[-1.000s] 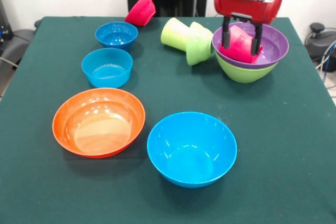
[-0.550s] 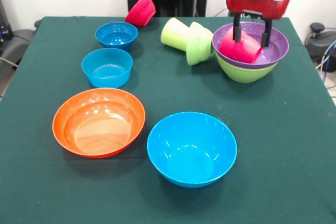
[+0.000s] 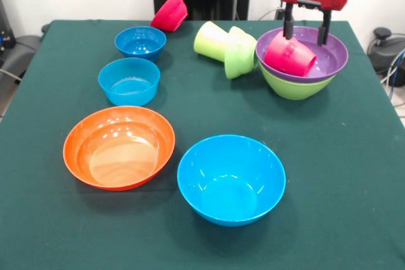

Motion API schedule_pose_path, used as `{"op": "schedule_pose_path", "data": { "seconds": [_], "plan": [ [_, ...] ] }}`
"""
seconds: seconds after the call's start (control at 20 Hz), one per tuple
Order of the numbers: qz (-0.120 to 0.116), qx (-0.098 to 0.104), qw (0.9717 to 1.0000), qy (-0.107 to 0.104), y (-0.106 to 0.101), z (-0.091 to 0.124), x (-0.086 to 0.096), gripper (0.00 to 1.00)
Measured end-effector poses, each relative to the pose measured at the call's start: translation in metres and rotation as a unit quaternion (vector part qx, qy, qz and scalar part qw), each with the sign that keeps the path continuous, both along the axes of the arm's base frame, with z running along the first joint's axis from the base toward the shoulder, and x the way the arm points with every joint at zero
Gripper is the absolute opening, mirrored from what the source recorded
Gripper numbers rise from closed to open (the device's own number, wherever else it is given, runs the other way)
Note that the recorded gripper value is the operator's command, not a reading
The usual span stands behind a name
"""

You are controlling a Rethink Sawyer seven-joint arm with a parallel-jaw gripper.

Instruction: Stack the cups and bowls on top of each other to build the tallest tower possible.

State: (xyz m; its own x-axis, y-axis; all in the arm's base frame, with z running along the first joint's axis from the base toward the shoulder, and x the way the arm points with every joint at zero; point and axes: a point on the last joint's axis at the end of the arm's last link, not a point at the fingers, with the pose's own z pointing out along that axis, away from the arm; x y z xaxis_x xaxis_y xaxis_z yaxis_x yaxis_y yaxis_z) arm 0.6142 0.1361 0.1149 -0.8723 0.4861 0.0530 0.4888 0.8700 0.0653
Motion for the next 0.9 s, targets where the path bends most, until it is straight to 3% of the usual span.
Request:
{"op": "schedule_pose_path", "data": {
  "seconds": [0.55,0.9],
  "plan": [
    [0.035,-0.013,0.9992,0.012,0.013,-0.010,-0.029,1.00],
    [0.049,-0.029,0.9981,0.025,0.003,-0.019,-0.050,1.00]
  ]
}}
